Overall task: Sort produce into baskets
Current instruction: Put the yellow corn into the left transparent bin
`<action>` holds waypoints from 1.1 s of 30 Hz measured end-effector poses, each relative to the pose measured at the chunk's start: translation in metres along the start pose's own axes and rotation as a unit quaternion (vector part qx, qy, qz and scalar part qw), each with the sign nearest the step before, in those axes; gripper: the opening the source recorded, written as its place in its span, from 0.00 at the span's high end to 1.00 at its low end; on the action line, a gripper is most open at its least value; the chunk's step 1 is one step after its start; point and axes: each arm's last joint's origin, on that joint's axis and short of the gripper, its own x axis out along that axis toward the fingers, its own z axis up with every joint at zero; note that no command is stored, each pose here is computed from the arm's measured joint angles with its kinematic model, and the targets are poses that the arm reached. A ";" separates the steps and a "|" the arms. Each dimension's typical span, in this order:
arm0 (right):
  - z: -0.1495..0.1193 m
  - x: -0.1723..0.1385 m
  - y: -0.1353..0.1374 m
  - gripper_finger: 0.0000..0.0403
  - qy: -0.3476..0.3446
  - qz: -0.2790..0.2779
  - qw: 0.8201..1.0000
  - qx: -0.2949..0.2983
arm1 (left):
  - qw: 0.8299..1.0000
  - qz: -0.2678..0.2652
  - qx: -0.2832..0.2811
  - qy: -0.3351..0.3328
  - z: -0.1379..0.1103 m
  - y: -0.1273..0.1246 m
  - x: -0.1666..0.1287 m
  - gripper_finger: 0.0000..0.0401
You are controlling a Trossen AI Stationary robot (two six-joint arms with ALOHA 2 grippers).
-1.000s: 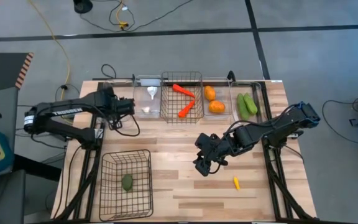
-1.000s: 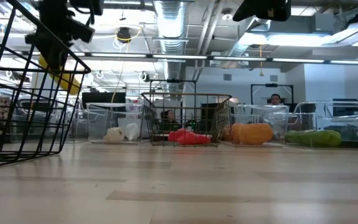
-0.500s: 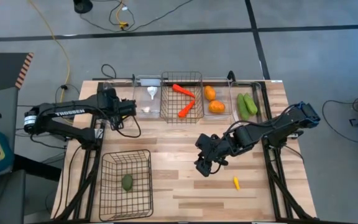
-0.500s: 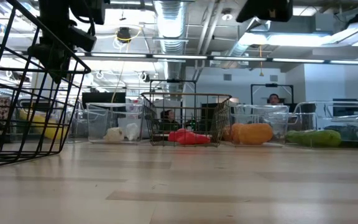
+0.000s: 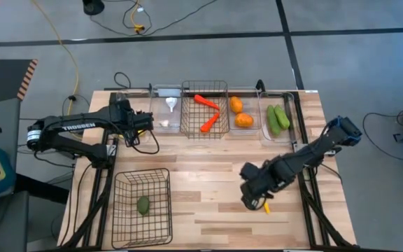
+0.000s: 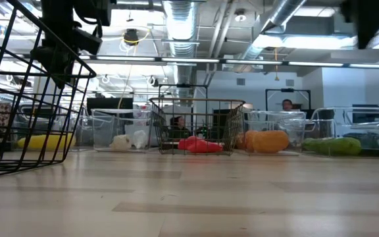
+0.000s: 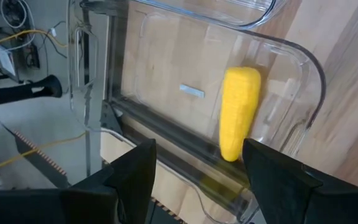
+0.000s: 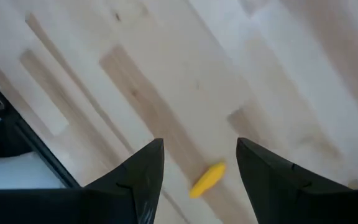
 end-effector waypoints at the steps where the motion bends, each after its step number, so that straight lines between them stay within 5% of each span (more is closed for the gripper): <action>1: -0.006 0.002 0.001 0.43 0.003 -0.003 1.000 0.001 | 1.000 -0.001 -0.002 0.000 0.000 0.000 0.000 0.43; 14: -0.066 0.053 -0.010 0.45 0.026 -0.072 0.990 0.122 | 1.000 -0.002 -0.014 -0.007 0.002 0.000 0.000 0.43; 33: -0.091 0.109 -0.025 0.62 0.024 -0.011 0.988 0.152 | 1.000 -0.006 -0.014 -0.007 0.002 0.000 0.000 0.43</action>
